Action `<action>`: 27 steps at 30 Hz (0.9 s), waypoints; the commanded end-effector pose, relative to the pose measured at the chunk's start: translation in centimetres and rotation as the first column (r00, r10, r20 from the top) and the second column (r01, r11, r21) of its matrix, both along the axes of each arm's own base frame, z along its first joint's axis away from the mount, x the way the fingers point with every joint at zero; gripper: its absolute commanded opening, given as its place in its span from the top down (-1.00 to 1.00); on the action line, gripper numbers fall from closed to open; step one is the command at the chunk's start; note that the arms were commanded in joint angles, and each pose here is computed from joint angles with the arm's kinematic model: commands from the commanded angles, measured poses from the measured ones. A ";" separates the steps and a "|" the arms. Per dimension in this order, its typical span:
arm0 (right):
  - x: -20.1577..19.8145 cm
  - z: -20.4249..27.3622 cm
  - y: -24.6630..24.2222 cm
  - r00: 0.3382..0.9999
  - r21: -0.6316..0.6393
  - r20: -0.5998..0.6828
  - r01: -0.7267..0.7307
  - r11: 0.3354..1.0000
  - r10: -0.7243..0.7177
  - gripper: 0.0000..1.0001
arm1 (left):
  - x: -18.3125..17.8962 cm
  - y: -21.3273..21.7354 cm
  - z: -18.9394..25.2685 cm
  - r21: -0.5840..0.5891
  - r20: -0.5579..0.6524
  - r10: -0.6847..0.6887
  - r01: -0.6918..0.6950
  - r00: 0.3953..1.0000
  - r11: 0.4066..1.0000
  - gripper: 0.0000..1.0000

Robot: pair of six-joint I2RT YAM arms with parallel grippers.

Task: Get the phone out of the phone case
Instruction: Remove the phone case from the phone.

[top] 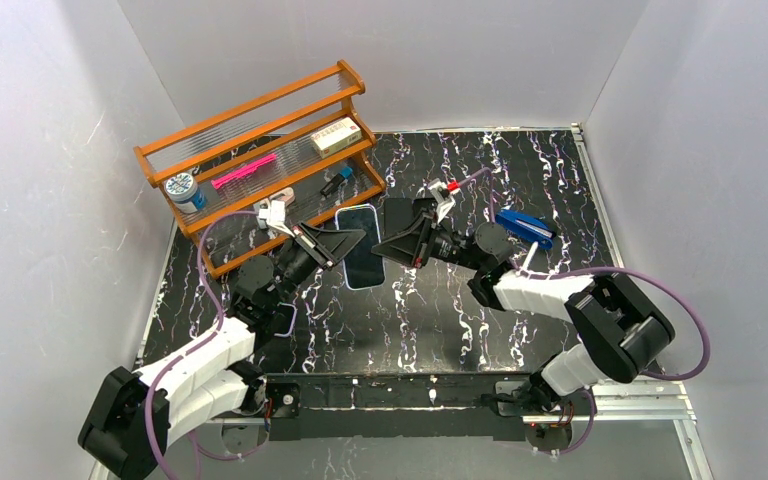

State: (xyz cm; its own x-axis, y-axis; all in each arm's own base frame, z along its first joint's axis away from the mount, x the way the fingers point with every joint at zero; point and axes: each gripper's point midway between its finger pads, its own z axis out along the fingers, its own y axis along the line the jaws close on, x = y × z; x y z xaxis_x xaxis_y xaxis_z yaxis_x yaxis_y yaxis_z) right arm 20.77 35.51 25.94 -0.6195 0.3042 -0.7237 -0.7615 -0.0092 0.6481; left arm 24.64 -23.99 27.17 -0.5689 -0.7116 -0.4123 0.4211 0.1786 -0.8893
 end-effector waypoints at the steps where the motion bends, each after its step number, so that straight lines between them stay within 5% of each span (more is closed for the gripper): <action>1: -1.9 2.8 0.0 0.980 0.027 0.156 -0.130 0.991 0.125 0.69 | -1.0 -0.4 4.0 -0.019 0.143 -0.047 0.051 0.989 0.999 1.00; 4: -1.8 2.7 -0.8 0.972 0.000 0.176 -0.158 0.987 0.155 0.96 | -0.9 -1.0 3.7 0.040 0.148 -0.075 0.070 0.986 0.997 0.94; 10: -1.5 2.3 -2.4 0.949 -0.085 0.197 -0.234 0.969 0.246 0.97 | -1.1 -2.4 2.7 0.209 0.151 -0.197 0.164 0.969 0.964 0.41; 17: -1.1 2.2 -2.9 0.918 -0.208 0.225 -0.282 0.937 0.326 0.97 | -1.3 -2.5 2.6 0.350 0.176 -0.259 0.185 0.950 0.918 0.28; 23: -0.4 2.6 -2.8 0.903 -0.250 0.240 -0.298 0.921 0.357 0.97 | -2.5 -3.3 2.2 0.386 0.174 -0.362 0.275 0.916 0.881 0.44; 26: -0.2 2.6 -2.7 0.903 -0.249 0.238 -0.299 0.921 0.358 0.97 | -2.8 -3.3 2.3 0.382 0.180 -0.371 0.283 0.911 0.880 0.97; 27: -0.1 2.6 -2.7 0.907 -0.247 0.239 -0.288 0.925 0.346 0.91 | -2.6 -3.1 2.4 0.381 0.182 -0.356 0.268 0.917 0.885 1.00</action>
State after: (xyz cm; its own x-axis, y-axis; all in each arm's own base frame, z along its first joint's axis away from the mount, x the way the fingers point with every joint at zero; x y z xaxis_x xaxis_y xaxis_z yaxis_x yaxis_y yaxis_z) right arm 20.25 32.81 26.13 -0.5269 -0.0869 -0.8455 -0.8317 -0.1525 0.5339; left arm 22.92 -26.98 28.30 -0.6028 -0.3313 -0.7259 0.6569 0.3104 -0.6871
